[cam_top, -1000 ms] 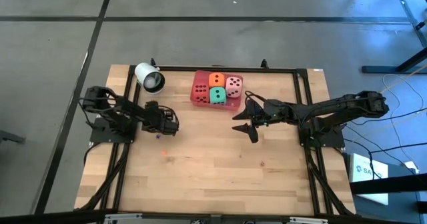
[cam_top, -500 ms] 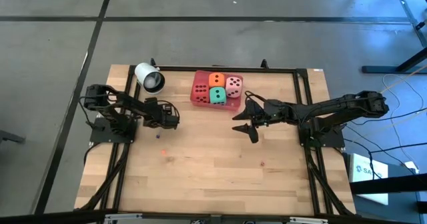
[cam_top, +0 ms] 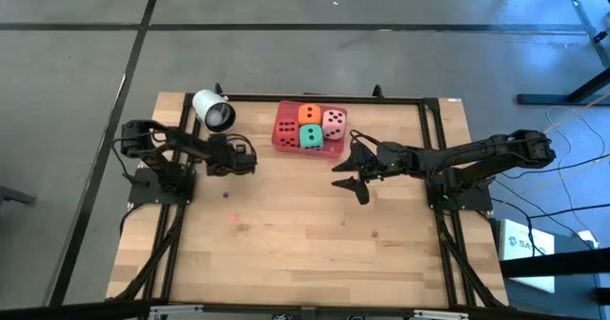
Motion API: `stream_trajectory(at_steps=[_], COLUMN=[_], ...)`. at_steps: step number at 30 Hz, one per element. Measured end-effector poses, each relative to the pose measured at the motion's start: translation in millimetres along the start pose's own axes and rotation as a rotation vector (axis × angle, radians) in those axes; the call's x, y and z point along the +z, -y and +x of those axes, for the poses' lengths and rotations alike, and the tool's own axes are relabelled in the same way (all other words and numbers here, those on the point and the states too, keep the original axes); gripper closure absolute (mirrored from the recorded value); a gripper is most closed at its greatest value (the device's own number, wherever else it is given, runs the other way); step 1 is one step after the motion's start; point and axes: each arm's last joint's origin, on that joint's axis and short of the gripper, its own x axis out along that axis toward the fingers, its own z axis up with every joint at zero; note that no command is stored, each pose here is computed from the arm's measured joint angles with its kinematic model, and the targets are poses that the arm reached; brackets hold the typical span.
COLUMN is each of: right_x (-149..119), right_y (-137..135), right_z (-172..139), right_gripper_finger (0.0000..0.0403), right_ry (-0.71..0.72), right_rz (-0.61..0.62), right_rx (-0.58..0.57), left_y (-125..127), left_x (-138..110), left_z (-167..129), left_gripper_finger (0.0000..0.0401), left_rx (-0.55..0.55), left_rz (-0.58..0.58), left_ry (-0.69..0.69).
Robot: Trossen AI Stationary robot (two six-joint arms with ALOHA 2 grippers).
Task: Pick & Place Dice
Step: Put the green die into the pink bin
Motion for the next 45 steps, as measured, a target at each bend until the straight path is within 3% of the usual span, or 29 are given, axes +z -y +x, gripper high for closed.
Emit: stream_trajectory(at_steps=[5, 16, 30, 45], right_x=[0, -2, -2, -2], right_y=[-1, -6, -7, -7], right_z=[0, 0, 0, 0], right_gripper_finger=[0.0168, 0.0168, 0.0168, 0.0168], right_ry=[-0.007, -0.016, -0.015, -0.015], right_rz=[0.001, 0.0, -0.001, -0.009], right_rx=[0.023, 0.045, 0.043, 0.043], left_y=[4, 6, 7, 2], left_x=[4, 5, 2, 17], left_z=[4, 6, -1, -38], left_gripper_finger=[0.0275, 0.037, 0.0374, 0.0376], left_rx=[-0.012, -0.031, -0.077, -0.348], left_rz=[0.023, 0.026, 0.108, 0.138], left_ry=[-0.016, -0.048, -0.092, -0.202])
